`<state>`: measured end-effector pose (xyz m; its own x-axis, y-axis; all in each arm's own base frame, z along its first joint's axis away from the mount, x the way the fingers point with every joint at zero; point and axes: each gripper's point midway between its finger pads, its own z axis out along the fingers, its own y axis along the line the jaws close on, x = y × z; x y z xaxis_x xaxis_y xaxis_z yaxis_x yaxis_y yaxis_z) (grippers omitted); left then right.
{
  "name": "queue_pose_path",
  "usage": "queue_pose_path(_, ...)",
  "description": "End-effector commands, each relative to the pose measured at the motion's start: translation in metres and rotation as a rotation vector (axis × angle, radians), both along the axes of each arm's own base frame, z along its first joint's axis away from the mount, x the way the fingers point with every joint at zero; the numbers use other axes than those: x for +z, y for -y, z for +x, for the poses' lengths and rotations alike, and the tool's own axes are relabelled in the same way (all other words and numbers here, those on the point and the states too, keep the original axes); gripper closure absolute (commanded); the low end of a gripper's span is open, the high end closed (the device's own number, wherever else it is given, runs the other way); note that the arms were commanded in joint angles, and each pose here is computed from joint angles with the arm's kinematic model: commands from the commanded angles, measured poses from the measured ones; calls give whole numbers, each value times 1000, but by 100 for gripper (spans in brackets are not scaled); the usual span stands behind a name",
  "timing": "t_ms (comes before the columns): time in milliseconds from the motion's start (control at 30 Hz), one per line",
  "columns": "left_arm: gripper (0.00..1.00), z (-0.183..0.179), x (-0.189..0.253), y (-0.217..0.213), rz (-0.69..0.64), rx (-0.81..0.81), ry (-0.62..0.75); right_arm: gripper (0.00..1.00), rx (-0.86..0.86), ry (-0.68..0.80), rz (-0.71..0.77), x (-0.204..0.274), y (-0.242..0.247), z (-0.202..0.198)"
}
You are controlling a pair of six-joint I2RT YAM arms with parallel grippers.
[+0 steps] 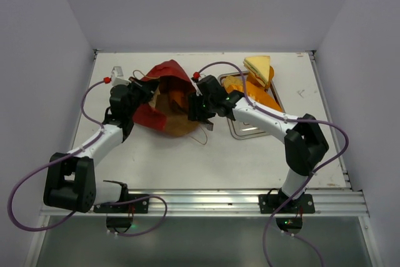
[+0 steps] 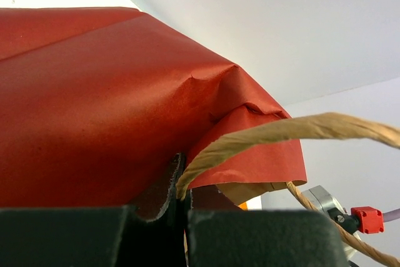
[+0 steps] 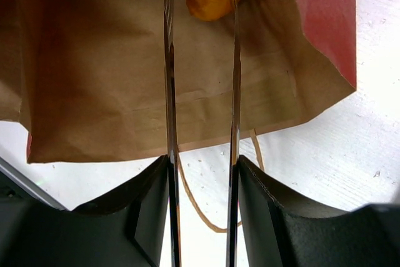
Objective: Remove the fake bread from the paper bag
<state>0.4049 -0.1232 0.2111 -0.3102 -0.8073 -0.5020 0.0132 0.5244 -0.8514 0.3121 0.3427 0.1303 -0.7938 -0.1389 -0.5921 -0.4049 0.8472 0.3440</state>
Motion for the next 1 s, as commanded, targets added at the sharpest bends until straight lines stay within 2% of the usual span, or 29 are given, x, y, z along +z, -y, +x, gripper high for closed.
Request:
queue_pose_path(0,100,6,14,1,-30,20,47,51,-39,64,44,29,-2,12)
queue_pose_path(433,100,8,14,5,-33,17,52,50,-31,107,47,49,0,15)
queue_pose_path(700,100,8,15,11,-36,0,56,47,-47,68,33,29,-3,17)
queue_pose_path(967,100,9,16,11,-32,1,57,45,-85,90,11,29,4,23)
